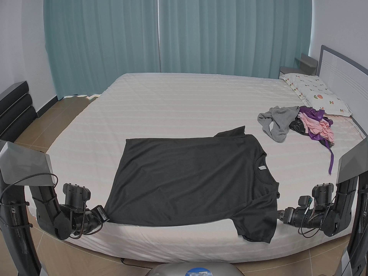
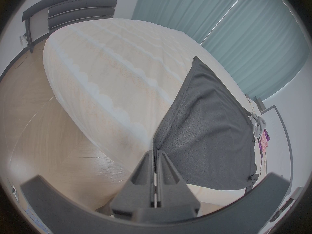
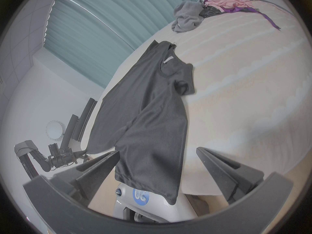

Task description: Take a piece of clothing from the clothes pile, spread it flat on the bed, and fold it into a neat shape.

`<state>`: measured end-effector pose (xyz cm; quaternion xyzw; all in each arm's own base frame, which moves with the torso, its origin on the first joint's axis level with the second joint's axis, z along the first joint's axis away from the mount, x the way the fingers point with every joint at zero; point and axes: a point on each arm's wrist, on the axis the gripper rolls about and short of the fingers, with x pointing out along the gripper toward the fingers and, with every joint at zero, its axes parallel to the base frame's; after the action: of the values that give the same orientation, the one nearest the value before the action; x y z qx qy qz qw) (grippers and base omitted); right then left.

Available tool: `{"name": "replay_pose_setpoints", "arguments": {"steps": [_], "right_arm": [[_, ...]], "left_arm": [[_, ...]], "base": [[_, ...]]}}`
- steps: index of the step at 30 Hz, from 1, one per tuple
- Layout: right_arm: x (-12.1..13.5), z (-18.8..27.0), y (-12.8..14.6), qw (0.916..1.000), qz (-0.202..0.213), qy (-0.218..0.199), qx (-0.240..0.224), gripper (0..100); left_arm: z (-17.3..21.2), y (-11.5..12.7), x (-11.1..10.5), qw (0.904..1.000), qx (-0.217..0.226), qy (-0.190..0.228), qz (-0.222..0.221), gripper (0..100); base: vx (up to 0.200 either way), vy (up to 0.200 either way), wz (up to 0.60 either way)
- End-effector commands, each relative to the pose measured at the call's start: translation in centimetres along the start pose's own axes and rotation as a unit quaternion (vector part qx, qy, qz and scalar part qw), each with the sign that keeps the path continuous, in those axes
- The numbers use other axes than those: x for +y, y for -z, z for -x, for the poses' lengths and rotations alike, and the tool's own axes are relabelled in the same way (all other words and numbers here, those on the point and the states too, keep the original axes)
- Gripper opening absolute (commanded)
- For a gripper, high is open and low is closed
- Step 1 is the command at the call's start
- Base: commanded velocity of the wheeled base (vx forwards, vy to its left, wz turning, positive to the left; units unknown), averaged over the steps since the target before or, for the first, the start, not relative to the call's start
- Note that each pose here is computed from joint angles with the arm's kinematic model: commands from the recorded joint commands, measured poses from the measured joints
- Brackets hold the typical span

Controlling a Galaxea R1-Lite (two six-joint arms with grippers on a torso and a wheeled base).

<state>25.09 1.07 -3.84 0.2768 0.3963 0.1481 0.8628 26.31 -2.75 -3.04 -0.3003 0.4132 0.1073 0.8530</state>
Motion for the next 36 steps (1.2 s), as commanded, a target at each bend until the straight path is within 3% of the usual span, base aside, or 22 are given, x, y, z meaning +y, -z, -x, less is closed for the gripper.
{"name": "replay_pose_setpoints", "arguments": {"steps": [1, 16, 17, 31, 36], "right_arm": [[-0.3, -0.7, 1.1, 0.9997, -0.006, 0.004, 0.024, 100], [0.5, -2.0, 1.2, 0.9998, 0.004, -0.007, 0.018, 100], [0.5, -2.0, 1.3, 0.9999, 0.004, 0.0, 0.016, 0], [0.0, 0.1, 1.5, 0.9994, -0.012, 0.032, -0.005, 0], [0.2, 2.1, 2.1, 0.9996, -0.015, 0.025, -0.006, 0]], "left_arm": [[0.0, -0.1, 0.0, 1.0, -0.002, 0.001, 0.001, 0], [-0.1, -0.2, 0.1, 1.0, -0.003, 0.0, 0.003, 0], [-0.1, -0.2, 0.1, 1.0, -0.003, 0.0, 0.003, 0], [0.0, -0.1, 0.1, 1.0, 0.0, -0.001, 0.002, 0], [0.1, 0.0, 0.2, 1.0, 0.0, -0.002, 0.002, 0]], "base": [[0.0, 0.0, 0.0], [0.0, 0.0, 0.0], [0.0, 0.0, 0.0], [0.0, 0.0, 0.0], [0.0, 0.0, 0.0]]}}
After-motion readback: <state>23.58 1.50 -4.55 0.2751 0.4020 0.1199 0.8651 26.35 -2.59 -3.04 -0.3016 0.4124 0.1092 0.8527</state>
